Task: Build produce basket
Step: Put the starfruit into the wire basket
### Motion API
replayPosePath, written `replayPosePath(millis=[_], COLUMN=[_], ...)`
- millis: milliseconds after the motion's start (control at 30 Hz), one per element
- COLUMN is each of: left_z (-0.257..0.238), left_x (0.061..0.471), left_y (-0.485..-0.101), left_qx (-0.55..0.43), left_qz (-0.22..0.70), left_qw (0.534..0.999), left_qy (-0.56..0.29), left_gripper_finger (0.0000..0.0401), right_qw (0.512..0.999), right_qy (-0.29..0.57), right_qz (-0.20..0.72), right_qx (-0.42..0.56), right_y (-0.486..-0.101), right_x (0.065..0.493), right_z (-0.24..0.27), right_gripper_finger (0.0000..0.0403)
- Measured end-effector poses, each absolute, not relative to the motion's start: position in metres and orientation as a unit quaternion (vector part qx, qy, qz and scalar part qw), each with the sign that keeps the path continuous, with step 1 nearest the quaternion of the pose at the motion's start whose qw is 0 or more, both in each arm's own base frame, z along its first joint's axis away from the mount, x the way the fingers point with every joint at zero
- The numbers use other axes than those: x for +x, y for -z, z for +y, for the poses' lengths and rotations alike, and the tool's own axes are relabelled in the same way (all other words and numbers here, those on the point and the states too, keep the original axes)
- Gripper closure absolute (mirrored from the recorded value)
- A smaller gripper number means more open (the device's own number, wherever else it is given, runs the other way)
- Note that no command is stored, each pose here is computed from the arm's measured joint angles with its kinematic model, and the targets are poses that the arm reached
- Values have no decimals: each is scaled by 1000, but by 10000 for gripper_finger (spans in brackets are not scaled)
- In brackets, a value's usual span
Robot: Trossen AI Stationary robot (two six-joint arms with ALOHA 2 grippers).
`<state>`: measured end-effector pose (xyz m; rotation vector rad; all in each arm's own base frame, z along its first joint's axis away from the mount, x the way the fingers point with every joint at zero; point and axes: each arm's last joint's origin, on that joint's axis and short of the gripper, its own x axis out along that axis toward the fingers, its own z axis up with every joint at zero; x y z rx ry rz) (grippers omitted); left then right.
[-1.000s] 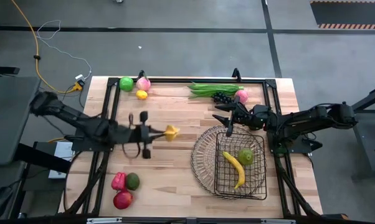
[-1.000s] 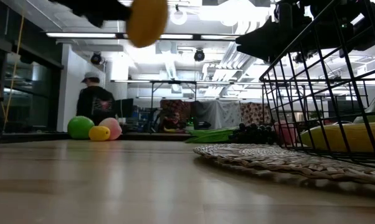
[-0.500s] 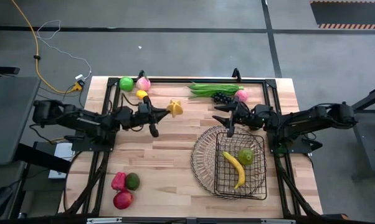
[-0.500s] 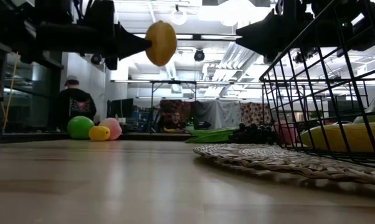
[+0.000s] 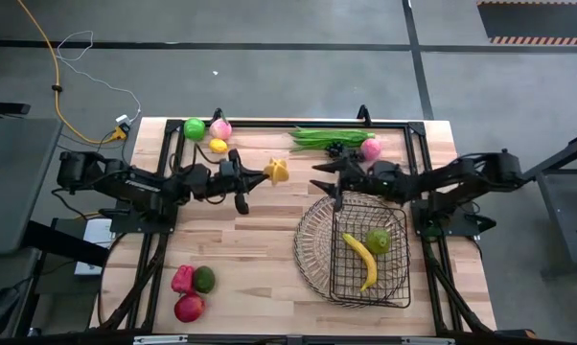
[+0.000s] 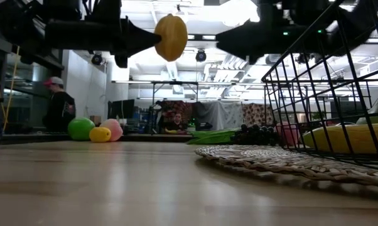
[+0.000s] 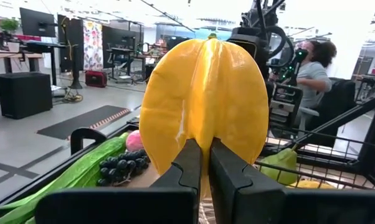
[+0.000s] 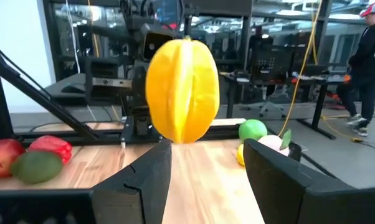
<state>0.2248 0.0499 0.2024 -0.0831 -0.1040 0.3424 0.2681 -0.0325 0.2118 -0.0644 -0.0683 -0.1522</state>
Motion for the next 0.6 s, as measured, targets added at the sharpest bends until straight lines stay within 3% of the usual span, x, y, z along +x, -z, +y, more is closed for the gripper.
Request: replayPosePath(millis=[300,600], left_z=[48,49], left_x=[225,225], left_y=[-202,-203], left_qx=[-42,-38], left_qz=[-52,-52], left_qw=[982,979], left_qy=[-179,-196], left_gripper_finger=[400,400], right_qw=[996,998], right_qy=[83,65], right_qz=[-12,-10], right_qx=[-24,-14], right_y=[-214,-213], right_x=[312,327], right_z=[-38,-40], right_gripper_finger=[212,212])
